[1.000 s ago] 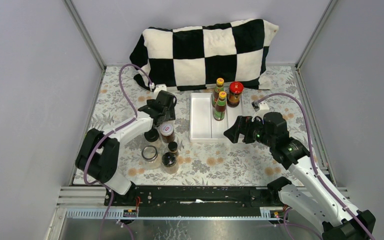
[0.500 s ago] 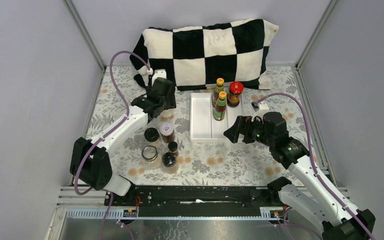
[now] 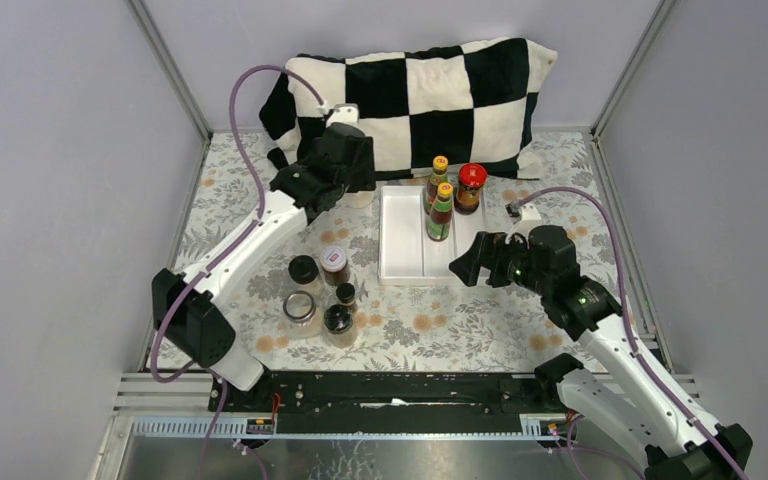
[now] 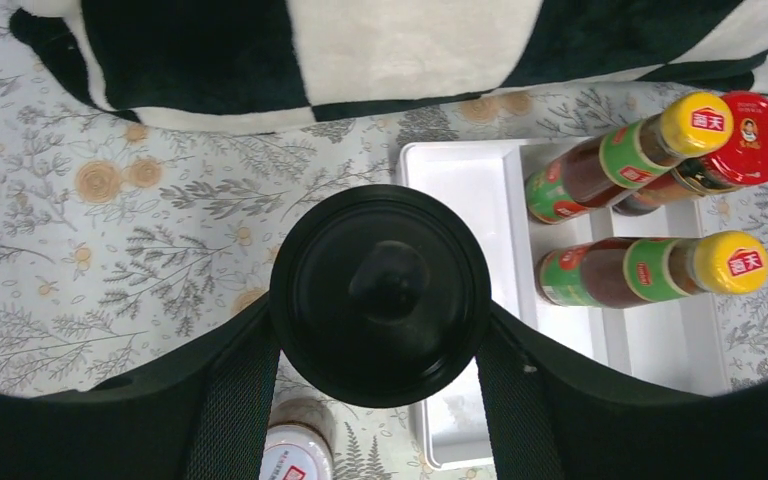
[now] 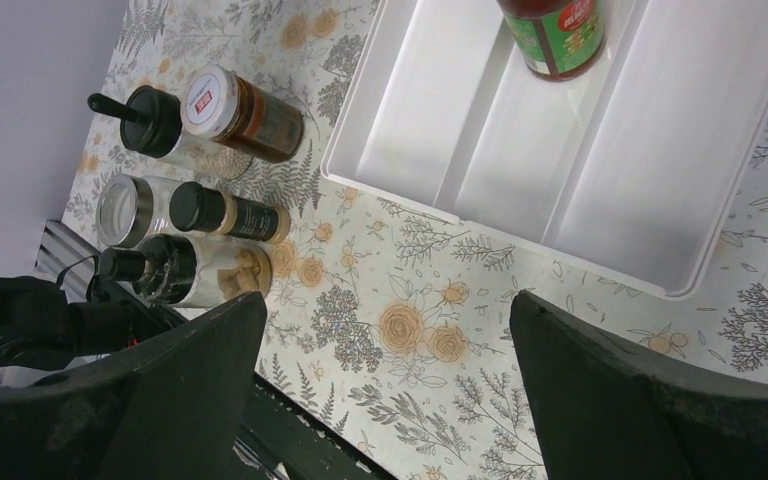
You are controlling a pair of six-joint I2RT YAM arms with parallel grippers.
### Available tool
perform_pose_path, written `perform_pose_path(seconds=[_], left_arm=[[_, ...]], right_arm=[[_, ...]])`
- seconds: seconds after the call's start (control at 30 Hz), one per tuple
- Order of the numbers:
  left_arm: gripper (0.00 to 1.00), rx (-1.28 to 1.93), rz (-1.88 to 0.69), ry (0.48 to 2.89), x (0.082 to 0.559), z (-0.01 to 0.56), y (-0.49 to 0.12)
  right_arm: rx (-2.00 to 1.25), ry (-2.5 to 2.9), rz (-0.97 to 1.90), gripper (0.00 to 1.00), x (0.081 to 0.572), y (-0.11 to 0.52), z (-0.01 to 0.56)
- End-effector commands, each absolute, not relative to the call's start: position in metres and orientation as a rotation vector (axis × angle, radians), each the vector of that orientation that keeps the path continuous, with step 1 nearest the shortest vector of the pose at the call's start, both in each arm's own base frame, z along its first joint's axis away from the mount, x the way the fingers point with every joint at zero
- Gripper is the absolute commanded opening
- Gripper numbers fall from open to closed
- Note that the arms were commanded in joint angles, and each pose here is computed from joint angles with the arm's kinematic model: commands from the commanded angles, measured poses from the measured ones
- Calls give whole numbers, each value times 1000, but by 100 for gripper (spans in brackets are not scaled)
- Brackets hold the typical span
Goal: Organize the condiment bottles
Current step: Place the bottle in the storage box.
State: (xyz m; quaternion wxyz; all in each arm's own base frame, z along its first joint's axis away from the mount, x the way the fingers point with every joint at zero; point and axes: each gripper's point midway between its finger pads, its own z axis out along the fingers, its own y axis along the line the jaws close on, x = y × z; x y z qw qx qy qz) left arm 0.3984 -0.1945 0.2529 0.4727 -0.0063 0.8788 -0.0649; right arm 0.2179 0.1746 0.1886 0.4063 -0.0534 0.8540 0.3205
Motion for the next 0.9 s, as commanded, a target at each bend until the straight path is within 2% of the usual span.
perform_pose_path(seconds=[0.0,0.43,0.87], left_arm=[[67,49,-175,2125,407,267,-218],[66,140,-208,2040,434,275,-279],[66,198,-321,1933,462,243,-318]], right_arm=[[-117,2050,780,100,221,167,223],[-115,1999,737,100,206,151,251],[-108,2011,696,100,200,141,244]])
